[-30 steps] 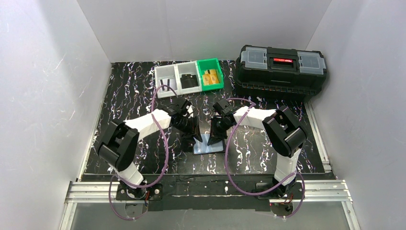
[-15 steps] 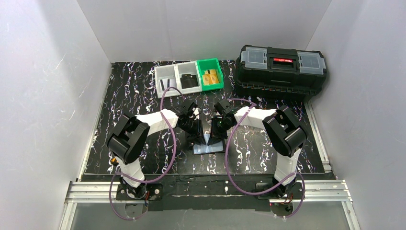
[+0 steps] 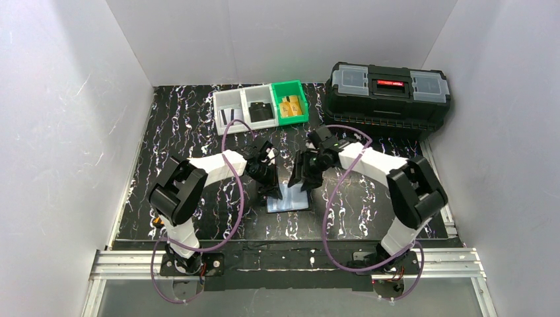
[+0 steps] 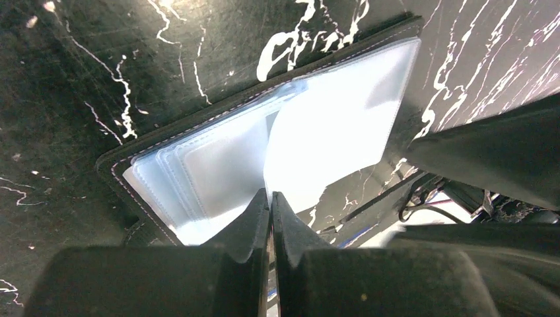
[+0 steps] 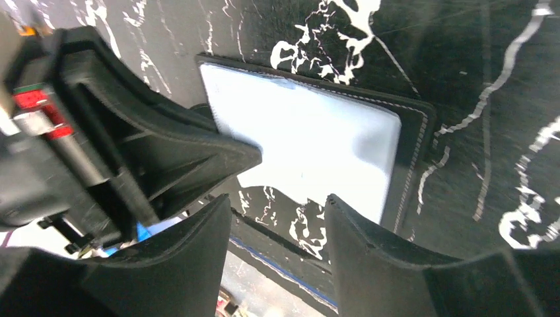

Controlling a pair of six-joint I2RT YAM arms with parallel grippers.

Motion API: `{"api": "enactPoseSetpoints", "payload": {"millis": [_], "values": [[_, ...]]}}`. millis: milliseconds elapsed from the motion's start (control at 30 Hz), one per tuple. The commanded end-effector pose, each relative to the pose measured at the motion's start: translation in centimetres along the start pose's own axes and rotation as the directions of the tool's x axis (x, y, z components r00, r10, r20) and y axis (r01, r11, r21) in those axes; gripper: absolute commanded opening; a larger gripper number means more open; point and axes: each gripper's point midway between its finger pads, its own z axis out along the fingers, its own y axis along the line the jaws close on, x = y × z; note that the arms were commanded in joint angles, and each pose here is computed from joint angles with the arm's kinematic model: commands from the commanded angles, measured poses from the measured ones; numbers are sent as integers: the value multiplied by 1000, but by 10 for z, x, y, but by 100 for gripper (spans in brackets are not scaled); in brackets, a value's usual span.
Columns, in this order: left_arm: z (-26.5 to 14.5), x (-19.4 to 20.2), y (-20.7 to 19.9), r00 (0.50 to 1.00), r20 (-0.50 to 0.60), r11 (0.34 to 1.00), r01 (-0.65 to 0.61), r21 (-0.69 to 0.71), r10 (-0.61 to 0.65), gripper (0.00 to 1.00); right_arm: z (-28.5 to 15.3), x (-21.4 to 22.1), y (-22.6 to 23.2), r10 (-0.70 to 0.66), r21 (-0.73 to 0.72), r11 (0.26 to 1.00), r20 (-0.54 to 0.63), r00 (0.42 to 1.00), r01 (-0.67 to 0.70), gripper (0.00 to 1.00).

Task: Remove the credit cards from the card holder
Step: Remove the credit card from the card holder.

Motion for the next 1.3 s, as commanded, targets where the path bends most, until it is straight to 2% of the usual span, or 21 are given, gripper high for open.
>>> {"api": "enactPoseSetpoints", "payload": {"millis": [0, 167, 300, 467, 733, 933, 1100, 1267], "values": [[-17, -8, -30, 998, 38, 997, -60, 58, 58, 5, -39, -11, 4, -12, 0, 1000, 79, 997, 12, 63], [-17, -8, -48, 995, 33, 992, -92, 87, 89, 32, -60, -11, -4, -4, 14, 1000, 132, 991, 2, 66], [-11, -10, -59, 994, 27, 989, -110, 95, 108, 43, -70, -11, -12, 6, 37, 999, 167, 986, -12, 66], [-2, -12, -73, 991, 18, 986, -131, 100, 130, 47, -82, -8, -27, 24, 73, 996, 215, 976, -41, 66], [17, -14, -72, 994, -26, 991, -107, 85, 109, 51, -94, -3, -36, 48, 78, 994, 266, 963, -71, 67], [-13, -30, -70, 990, 75, 992, -124, 26, 121, 55, -87, -1, -21, 26, 52, 998, 238, 971, -39, 68], [-49, -44, -40, 983, 171, 997, -65, -29, 69, 56, -72, -1, 3, -27, 59, 998, 203, 979, 15, 68], [-54, -35, -8, 989, 143, 998, -20, -52, 27, 52, -47, -2, 20, -76, 92, 994, 152, 986, 62, 65]]}}
